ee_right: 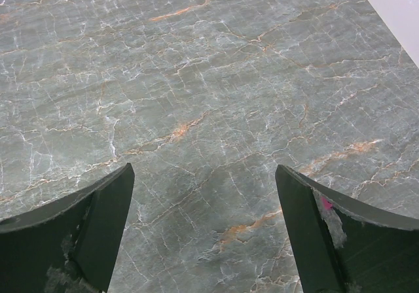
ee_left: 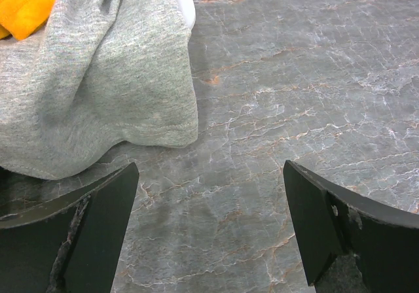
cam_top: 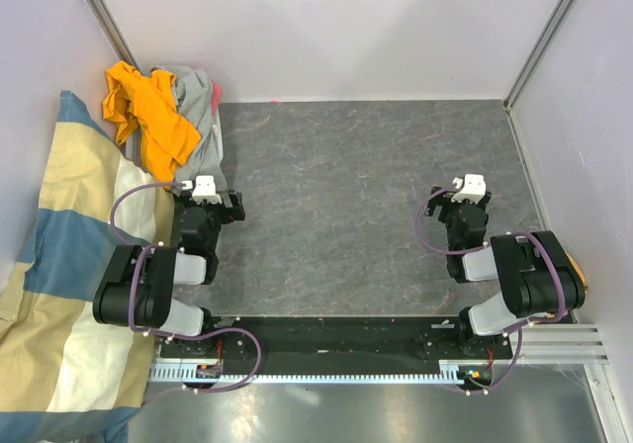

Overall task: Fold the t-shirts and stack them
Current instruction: Grab the tshirt from the pile

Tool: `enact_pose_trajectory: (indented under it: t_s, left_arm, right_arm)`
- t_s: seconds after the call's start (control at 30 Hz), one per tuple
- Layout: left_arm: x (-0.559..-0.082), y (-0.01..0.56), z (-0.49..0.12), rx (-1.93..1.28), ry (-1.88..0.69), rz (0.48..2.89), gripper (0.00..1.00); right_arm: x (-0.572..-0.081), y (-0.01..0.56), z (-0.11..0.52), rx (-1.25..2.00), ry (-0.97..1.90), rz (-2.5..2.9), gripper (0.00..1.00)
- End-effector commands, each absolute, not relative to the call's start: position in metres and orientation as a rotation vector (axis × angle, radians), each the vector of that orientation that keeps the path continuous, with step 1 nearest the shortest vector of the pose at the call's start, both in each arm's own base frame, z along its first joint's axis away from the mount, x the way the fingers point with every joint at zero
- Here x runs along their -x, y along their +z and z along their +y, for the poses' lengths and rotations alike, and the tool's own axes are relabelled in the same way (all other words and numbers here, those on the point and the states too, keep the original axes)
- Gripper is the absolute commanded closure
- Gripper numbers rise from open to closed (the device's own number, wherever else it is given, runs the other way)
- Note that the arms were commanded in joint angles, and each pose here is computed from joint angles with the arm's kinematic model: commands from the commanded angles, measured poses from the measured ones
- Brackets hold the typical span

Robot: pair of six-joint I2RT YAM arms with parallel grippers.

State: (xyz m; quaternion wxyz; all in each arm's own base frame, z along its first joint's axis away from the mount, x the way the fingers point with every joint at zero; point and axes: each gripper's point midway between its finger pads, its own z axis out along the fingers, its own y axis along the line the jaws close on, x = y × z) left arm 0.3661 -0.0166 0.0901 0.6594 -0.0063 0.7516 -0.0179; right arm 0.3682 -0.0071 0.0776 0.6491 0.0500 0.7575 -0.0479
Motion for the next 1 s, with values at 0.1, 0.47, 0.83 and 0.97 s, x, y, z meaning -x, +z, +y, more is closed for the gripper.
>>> enact_pose_trajectory:
  t_s: [0.1,0.47,0.83,0.97]
  left_arm:
    - [-0.372,0.105,-0.016,-0.024,-0.022,1.647,0.00]
    - [-0.373,0.106,-0.017,-0.029,-0.027,1.647,0.00]
    - [-0.360,0.115,0.009,0.140,0.047,1.583,0.00]
    - [-0.351,0.129,0.007,0.131,0.044,1.525,0.00]
  right_arm:
    - [-0.378,0.094,-0.007,-0.121,-0.101,1.665,0.02]
    - [-0.377,0.093,-0.008,-0.126,-0.104,1.667,0.02]
    - [-0.366,0.137,-0.017,-0.193,-0.126,1.609,0.02]
    - [-0.369,0.169,-0.023,-0.305,-0.096,1.530,0.02]
